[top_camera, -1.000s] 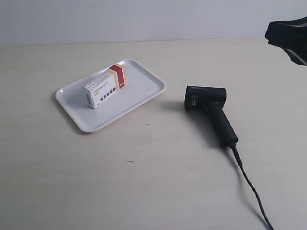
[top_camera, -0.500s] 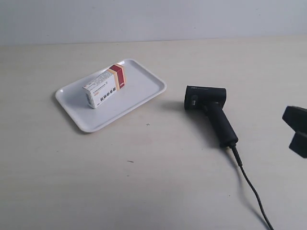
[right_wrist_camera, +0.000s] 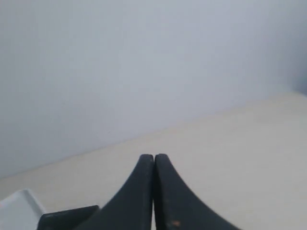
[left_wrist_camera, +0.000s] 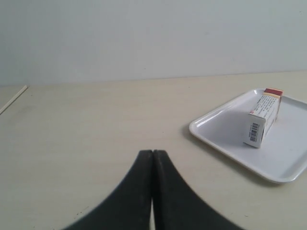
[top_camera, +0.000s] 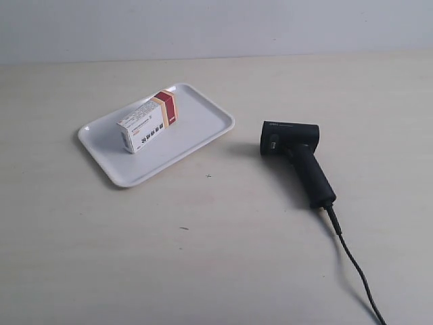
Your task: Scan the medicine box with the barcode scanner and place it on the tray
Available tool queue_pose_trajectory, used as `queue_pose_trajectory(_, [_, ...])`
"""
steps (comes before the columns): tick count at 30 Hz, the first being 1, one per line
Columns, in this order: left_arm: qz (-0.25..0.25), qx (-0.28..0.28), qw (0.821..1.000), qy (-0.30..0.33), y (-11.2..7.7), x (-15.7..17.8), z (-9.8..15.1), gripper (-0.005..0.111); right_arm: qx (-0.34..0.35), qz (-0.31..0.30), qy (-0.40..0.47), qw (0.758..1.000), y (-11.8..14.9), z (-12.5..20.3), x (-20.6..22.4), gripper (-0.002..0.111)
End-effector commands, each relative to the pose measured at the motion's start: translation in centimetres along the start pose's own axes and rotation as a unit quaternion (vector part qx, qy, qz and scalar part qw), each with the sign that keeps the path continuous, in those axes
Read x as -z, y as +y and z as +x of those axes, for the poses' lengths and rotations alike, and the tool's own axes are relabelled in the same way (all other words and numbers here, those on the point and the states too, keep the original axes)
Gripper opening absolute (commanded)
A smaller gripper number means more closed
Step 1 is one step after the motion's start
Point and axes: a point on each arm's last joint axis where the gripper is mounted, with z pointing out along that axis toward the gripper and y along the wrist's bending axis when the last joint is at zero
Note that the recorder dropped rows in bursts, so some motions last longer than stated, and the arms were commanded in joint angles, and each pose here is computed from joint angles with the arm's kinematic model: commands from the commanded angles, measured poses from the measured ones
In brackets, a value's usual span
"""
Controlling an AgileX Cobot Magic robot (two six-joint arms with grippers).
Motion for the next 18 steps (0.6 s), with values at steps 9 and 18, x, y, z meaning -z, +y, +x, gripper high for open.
queue_pose_trajectory(9, [0.001, 0.005, 1.000, -0.002, -0.03, 0.04, 0.01, 0.001, 0.061, 0.036, 0.032, 0.997, -0.50, 1.13, 1.13, 0.000])
queue_pose_trajectory(18, [0.001, 0.006, 1.000, -0.002, -0.03, 0.04, 0.01, 0.001, 0.062, 0.036, 0.033, 0.997, -0.51, 1.15, 1.13, 0.000])
